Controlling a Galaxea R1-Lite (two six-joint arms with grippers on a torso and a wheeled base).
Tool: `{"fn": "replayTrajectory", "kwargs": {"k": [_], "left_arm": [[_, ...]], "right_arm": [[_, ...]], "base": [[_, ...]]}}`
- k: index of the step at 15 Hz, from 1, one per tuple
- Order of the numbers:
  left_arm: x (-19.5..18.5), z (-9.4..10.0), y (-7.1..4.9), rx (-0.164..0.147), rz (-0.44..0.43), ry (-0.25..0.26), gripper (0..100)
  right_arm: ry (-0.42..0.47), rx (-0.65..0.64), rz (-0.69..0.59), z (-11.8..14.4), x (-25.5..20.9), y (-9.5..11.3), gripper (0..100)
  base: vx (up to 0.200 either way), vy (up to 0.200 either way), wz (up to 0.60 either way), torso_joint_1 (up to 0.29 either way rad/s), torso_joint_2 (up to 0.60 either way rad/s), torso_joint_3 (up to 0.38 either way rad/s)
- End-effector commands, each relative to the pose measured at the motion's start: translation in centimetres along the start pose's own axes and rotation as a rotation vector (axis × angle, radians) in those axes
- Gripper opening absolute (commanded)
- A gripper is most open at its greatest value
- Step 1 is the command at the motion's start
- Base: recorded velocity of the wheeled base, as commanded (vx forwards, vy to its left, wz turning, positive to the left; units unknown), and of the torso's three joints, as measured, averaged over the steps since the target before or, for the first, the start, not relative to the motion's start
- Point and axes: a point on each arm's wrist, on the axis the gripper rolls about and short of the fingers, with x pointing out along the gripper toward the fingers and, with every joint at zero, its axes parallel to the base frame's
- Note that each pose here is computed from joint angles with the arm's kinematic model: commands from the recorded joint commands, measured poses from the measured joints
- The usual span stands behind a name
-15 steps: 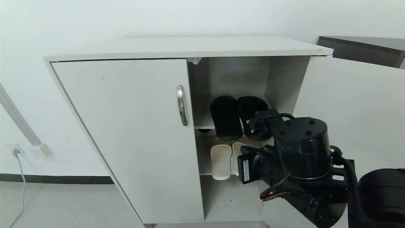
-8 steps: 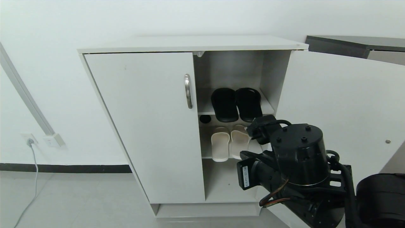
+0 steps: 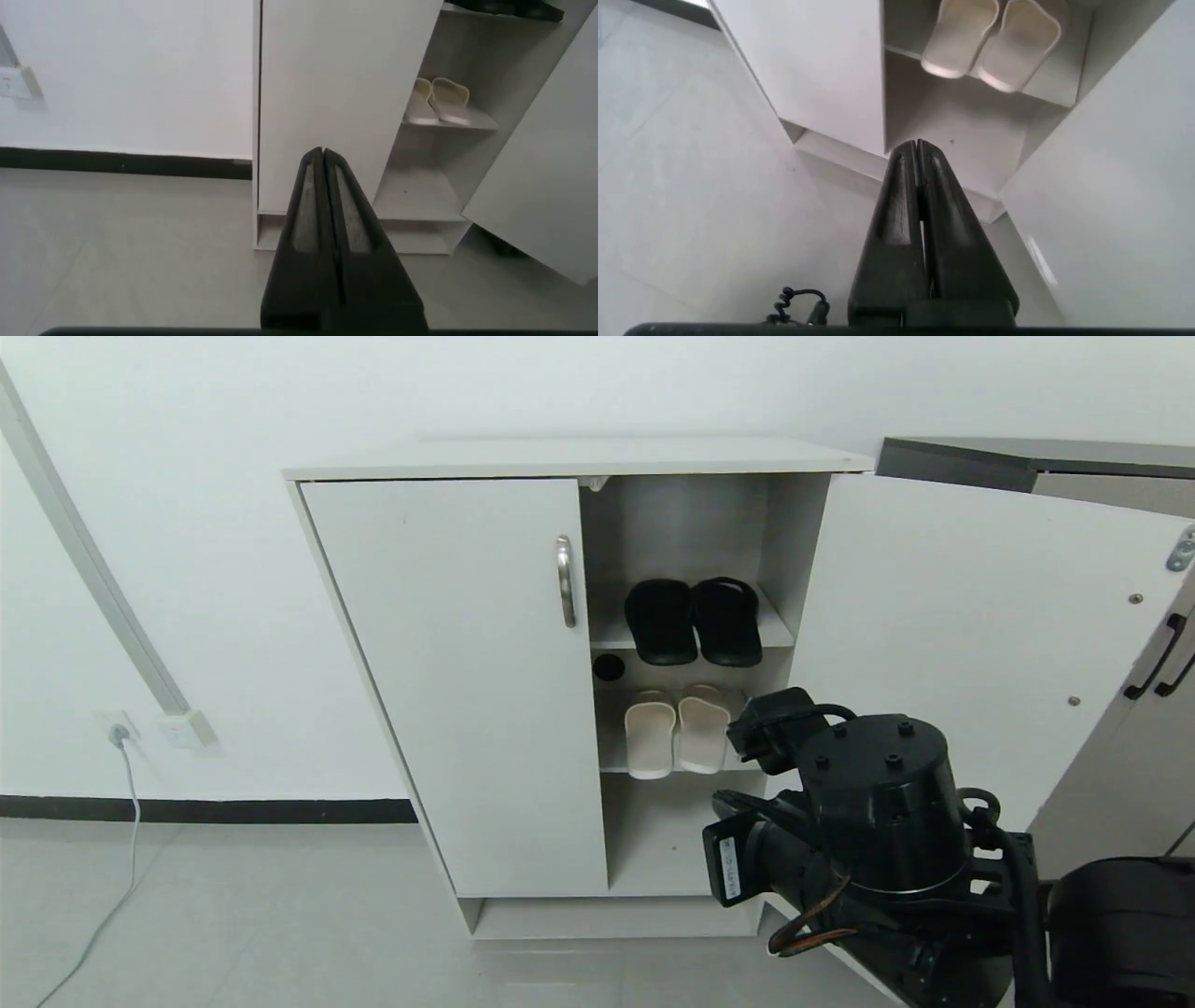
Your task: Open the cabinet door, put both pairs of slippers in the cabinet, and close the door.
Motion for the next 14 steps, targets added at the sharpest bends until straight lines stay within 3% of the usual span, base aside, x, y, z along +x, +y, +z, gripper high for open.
{"fn": "replayTrajectory", "kwargs": {"k": [1,8,14], "left_arm": [[0.00,0.01,0.00,0.000,0.000,-0.002,0],[0.00,0.00,0.00,-0.002,0.000,0.000,0],[0.00,0.00,0.00,0.000,0.000,0.000,0]], "right_arm": [[0.005,-0.004,0.002,-0.16,0.05,0.10,0],[0.010,-0.006,0.000,-0.33,0.03,0.00,0],[0.010,-0.006,-0.002,-0.32,0.05,-0.05,0]], "base": [[0.000,0.000,0.00,0.000,0.00,0.000],[0.000,0.000,0.00,0.000,0.00,0.000],[0.000,0.000,0.00,0.021,-0.30,-0.315]]}}
